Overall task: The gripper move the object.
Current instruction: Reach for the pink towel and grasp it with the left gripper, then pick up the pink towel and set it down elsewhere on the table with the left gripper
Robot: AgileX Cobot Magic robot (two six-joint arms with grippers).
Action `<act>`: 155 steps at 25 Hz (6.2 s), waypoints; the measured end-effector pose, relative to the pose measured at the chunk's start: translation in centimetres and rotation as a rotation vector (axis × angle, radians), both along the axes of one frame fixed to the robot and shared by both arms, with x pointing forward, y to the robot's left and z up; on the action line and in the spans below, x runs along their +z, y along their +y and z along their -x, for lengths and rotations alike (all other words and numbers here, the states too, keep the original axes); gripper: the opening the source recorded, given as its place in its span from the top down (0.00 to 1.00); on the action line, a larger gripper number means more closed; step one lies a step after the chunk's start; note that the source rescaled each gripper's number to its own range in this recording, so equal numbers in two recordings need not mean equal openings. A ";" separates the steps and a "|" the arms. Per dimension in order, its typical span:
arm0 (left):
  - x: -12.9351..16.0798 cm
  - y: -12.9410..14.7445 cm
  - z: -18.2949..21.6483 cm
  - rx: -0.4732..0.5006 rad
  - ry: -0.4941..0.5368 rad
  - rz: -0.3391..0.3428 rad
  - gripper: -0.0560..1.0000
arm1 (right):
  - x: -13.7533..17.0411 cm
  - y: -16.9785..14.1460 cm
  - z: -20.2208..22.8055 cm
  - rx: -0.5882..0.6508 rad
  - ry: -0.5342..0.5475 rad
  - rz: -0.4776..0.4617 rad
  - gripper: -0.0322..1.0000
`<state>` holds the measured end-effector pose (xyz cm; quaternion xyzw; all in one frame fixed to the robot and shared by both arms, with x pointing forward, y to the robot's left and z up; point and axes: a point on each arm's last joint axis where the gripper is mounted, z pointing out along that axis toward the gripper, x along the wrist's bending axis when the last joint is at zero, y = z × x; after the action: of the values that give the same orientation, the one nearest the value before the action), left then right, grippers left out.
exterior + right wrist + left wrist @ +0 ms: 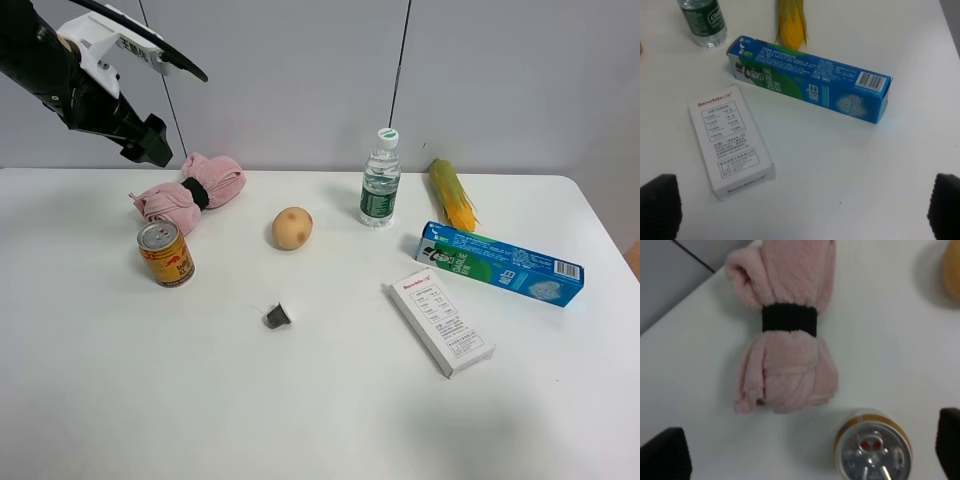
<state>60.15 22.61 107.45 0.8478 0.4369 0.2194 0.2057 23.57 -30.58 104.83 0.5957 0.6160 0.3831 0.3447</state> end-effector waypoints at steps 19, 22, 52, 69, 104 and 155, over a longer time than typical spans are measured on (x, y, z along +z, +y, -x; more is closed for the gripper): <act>-8.8 2.5 -7.1 0.070 0.060 0.016 0.00 | 0.0 0.0 0.0 0.000 0.000 0.000 0.00; -10.7 2.4 -8.2 0.051 0.084 0.000 0.00 | 0.0 0.0 0.0 0.000 0.000 0.000 0.00; -18.1 0.0 -10.8 -0.004 0.173 0.021 0.89 | 0.0 0.0 0.0 0.000 0.000 0.000 0.00; -9.8 0.0 -9.7 -0.002 0.063 0.053 0.95 | 0.0 0.0 0.0 0.000 0.000 0.000 0.00; 0.9 -14.0 3.6 -0.140 0.343 0.189 0.95 | 0.0 0.0 0.0 0.000 0.000 0.000 0.00; -15.9 -22.4 4.8 -0.203 0.421 0.124 0.95 | 0.0 0.0 0.0 0.000 0.000 0.000 0.00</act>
<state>55.37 0.24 91.58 0.9001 0.3955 -0.0112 0.1826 23.57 -30.58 104.83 0.5957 0.6160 0.3831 0.3447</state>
